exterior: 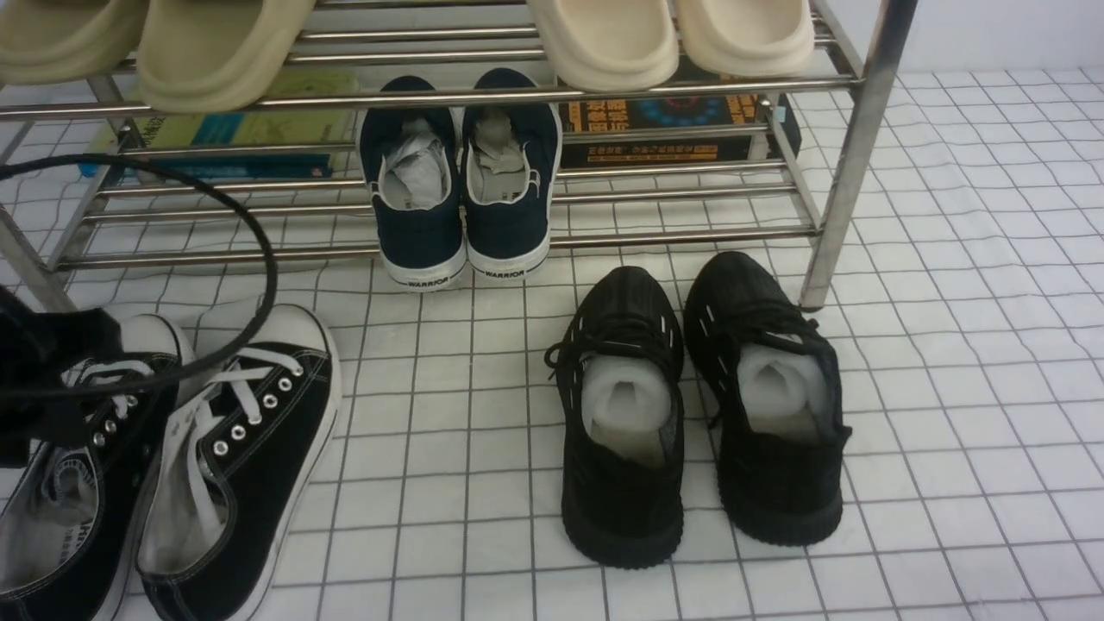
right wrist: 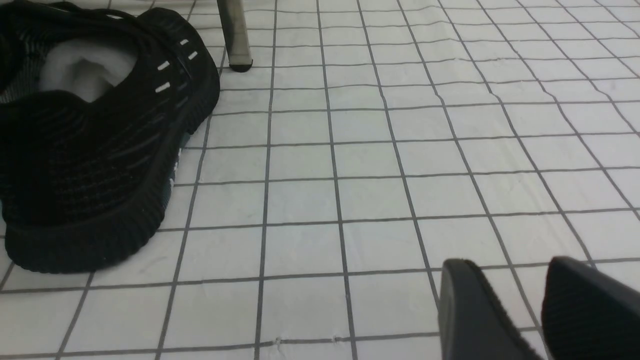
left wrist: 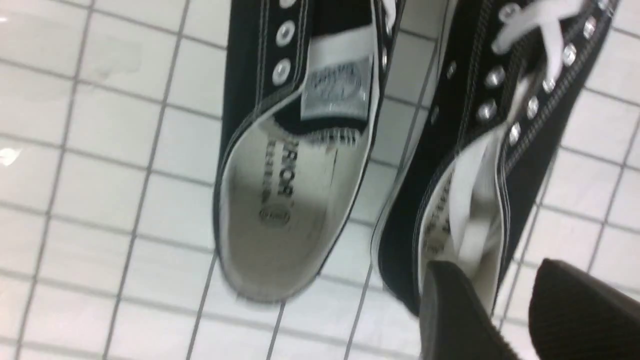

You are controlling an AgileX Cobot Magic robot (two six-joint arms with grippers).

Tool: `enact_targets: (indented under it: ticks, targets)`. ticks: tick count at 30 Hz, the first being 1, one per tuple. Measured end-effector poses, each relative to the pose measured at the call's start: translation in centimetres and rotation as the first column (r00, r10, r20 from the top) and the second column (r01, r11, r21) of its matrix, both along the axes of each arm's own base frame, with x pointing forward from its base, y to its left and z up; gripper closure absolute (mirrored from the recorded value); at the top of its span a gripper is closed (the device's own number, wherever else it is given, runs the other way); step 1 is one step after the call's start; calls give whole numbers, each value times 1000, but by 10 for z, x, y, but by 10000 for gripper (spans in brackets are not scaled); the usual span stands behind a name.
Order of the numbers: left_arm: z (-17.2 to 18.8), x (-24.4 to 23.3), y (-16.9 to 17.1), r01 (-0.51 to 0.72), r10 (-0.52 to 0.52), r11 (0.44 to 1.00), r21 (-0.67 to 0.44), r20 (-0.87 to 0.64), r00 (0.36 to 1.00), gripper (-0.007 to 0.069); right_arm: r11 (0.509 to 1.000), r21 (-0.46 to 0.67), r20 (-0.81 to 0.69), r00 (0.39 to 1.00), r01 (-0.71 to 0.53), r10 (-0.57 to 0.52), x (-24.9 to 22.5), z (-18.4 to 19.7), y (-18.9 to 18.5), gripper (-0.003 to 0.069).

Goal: Take the shoes off the shelf with your hand from the white checkered tablecloth.

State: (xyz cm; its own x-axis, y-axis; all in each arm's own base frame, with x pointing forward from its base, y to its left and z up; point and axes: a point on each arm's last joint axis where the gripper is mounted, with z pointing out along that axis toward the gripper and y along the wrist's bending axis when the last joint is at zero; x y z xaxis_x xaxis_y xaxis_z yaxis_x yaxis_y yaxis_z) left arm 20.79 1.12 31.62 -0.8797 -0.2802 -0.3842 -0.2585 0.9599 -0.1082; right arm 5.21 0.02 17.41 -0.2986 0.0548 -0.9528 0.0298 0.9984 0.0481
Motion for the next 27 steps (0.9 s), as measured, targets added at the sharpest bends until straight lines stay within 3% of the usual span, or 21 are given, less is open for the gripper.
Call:
enact_targets:
  ticks: [4,9,13,16,19,27]
  targets:
    - [28,-42,-3,90,-96,994,54,121,988,494,1000,0,0,1000,0,0,0,0,0,420]
    - [23,-91,-12,198,-217,975,99,262,940,616,1000,0,0,1000,0,0,0,0,0,420]
    - [1,-122,-20,226,-256,967,121,476,841,624,1000,0,0,1000,0,0,0,0,0,420]
    - [-20,-135,-23,189,-211,977,102,636,743,624,1000,0,0,1000,0,0,0,0,0,420]
    - [-33,-142,-23,164,-181,982,92,703,688,624,1000,0,0,1000,0,0,0,0,0,420]
    - [-63,-145,-18,129,-204,979,158,714,670,620,1000,0,0,1000,0,0,0,0,0,420]
